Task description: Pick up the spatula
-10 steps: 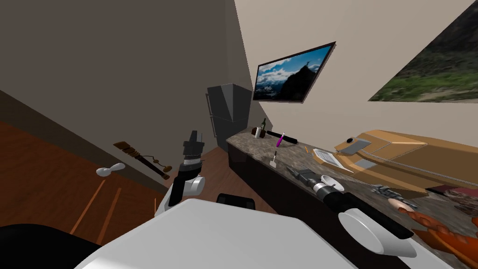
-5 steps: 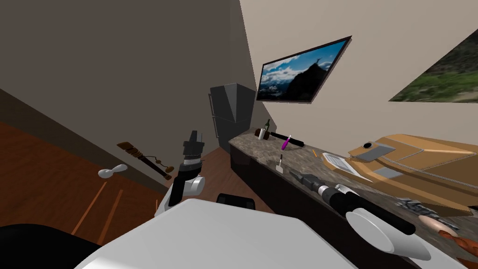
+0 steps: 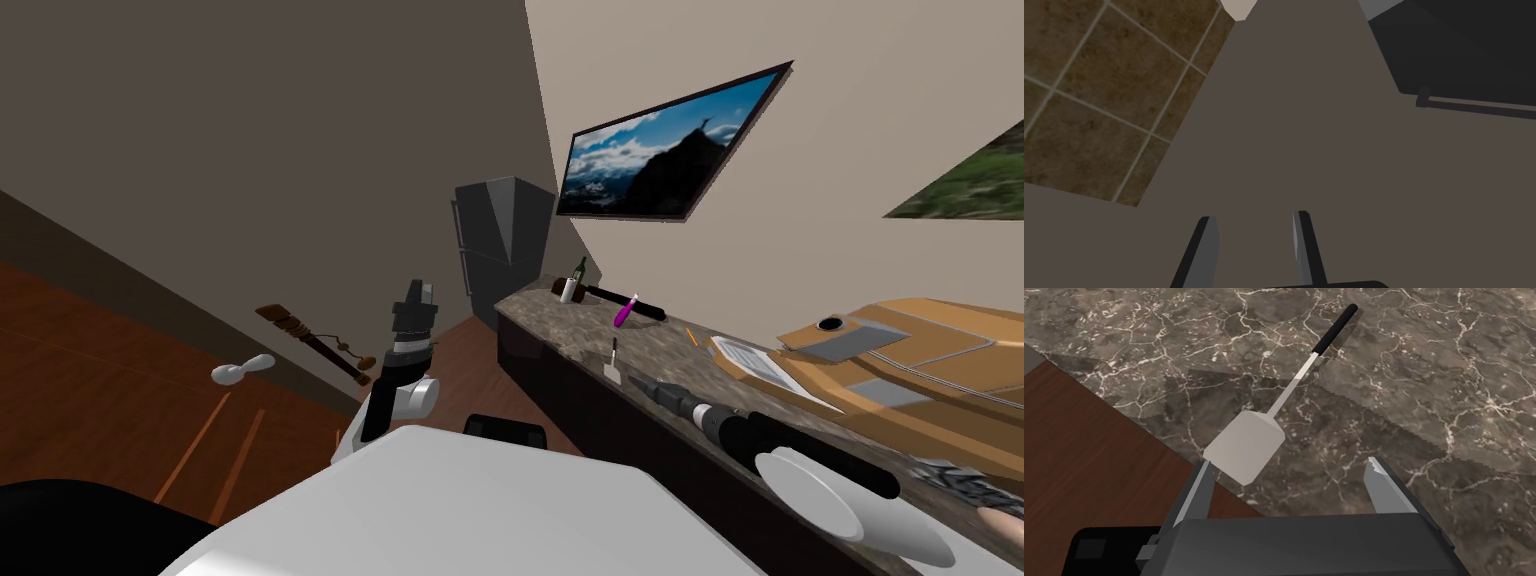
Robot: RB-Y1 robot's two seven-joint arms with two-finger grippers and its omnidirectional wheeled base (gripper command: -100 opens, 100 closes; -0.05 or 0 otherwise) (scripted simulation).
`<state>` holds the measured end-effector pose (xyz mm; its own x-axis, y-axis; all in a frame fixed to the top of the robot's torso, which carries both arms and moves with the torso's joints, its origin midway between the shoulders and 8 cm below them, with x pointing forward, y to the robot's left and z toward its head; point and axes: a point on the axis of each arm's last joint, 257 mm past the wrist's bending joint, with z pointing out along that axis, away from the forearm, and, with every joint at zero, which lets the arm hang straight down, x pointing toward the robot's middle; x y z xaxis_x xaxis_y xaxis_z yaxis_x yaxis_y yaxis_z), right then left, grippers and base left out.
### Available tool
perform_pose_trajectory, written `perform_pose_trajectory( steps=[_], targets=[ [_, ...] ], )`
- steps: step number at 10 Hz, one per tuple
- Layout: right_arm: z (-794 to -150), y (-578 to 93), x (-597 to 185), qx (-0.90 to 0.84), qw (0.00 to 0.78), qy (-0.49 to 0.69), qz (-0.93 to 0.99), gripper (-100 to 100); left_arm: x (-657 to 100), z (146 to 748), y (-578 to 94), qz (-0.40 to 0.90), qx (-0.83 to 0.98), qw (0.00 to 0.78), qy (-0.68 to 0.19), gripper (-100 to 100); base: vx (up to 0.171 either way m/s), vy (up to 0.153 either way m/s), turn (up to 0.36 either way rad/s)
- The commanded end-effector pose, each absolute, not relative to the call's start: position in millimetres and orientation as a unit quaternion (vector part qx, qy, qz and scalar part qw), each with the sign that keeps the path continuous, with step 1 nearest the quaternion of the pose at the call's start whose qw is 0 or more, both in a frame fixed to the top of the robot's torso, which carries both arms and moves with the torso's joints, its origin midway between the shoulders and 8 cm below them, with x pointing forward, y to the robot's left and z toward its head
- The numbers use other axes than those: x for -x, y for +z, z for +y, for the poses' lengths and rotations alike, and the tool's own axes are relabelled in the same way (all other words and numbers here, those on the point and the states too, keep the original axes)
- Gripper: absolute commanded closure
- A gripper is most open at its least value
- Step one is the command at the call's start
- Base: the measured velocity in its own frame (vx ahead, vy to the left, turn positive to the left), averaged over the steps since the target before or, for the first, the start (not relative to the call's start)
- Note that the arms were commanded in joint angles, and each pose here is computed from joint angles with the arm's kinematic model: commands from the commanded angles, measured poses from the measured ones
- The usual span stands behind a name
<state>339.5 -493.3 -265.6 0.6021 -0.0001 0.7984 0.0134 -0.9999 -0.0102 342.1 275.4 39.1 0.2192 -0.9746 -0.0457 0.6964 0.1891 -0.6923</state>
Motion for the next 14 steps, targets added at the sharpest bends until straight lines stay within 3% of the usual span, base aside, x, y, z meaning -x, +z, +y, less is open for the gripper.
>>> perform_pose_trajectory(
  steps=[1, 14],
  targets=[
    [-510, -278, -327, 0.911, 0.012, -0.412, 0.030, -100, -342, 275, 39, 0.250, 0.278, 0.729, -0.573, 0, 0.103, 0.068, 0.074],
    [-605, -324, -236, 0.939, -0.001, -0.234, 0.251, -100, -342, 275, 39, 0.250, 0.278, 0.729, -0.573, 0, 0.102, 0.057, 0.051]
  ],
)
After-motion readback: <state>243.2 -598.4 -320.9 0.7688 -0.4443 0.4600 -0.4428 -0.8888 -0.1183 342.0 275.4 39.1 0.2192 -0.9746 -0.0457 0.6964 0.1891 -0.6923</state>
